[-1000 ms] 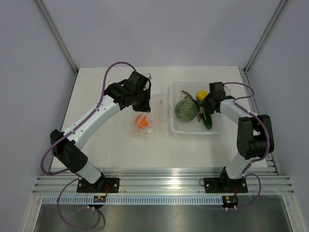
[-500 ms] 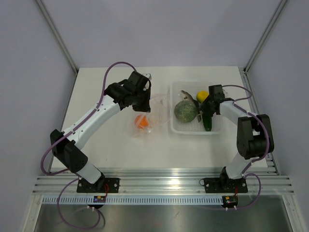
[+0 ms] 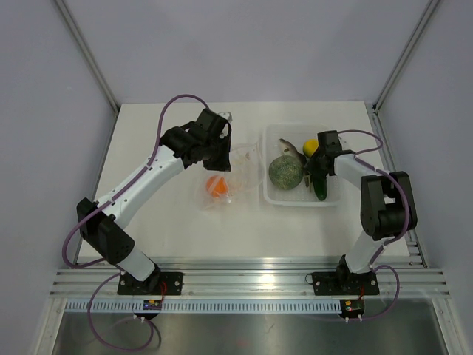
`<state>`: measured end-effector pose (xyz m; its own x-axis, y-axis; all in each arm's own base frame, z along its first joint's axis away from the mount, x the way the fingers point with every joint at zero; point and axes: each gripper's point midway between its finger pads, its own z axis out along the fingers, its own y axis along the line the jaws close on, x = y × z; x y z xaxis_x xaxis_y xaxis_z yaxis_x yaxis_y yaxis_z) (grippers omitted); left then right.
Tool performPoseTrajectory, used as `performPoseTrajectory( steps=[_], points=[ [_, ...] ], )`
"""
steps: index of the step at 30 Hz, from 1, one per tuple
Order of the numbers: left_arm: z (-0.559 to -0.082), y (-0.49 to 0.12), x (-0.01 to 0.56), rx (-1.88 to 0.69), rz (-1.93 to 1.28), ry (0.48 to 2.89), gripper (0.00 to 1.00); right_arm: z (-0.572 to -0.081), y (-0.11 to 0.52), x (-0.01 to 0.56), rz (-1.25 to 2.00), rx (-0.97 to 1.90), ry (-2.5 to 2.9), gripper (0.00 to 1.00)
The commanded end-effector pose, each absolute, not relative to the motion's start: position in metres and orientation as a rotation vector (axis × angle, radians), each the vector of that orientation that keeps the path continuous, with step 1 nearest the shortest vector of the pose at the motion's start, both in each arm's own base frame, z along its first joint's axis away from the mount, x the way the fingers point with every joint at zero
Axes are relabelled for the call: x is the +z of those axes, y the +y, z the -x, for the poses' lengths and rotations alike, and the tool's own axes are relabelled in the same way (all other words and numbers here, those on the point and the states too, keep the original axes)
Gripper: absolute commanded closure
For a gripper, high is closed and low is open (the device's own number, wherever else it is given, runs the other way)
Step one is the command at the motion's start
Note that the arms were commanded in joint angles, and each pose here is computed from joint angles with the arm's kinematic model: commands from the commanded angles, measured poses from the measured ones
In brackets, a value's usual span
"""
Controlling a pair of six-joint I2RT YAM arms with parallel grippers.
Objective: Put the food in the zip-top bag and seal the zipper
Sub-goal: Pick up the fake fruit from the bin.
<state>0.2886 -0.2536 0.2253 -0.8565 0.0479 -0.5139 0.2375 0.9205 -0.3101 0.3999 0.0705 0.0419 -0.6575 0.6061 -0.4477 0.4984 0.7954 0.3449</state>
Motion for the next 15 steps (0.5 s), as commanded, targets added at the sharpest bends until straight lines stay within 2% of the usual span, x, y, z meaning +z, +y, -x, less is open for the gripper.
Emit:
performPoseTrajectory(
  steps=[1,2,5,6,15],
  points=[
    [-0.291,-0.262,0.227,-0.556,-0.213,2.543,1.0,-0.387,0.051,0.021,-0.801,0.09,2.484,0.61],
    [-0.291,-0.261,0.227,-0.554,-0.212,2.544,1.0,-0.389,0.051,0.026,-0.798,0.099,2.467,0.76],
    [-0.29,-0.261,0.227,-0.554,-0.212,2.544,1.0,-0.391,0.048,0.044,-0.798,0.102,2.418,0.97],
    [-0.29,-0.26,0.226,-0.553,-0.212,2.545,1.0,-0.39,0.047,0.049,-0.799,0.097,2.411,1.0],
    [-0.289,-0.26,0.227,-0.559,-0.208,2.537,1.0,-0.377,0.045,0.148,-0.739,0.192,2.226,1.0]
  ],
)
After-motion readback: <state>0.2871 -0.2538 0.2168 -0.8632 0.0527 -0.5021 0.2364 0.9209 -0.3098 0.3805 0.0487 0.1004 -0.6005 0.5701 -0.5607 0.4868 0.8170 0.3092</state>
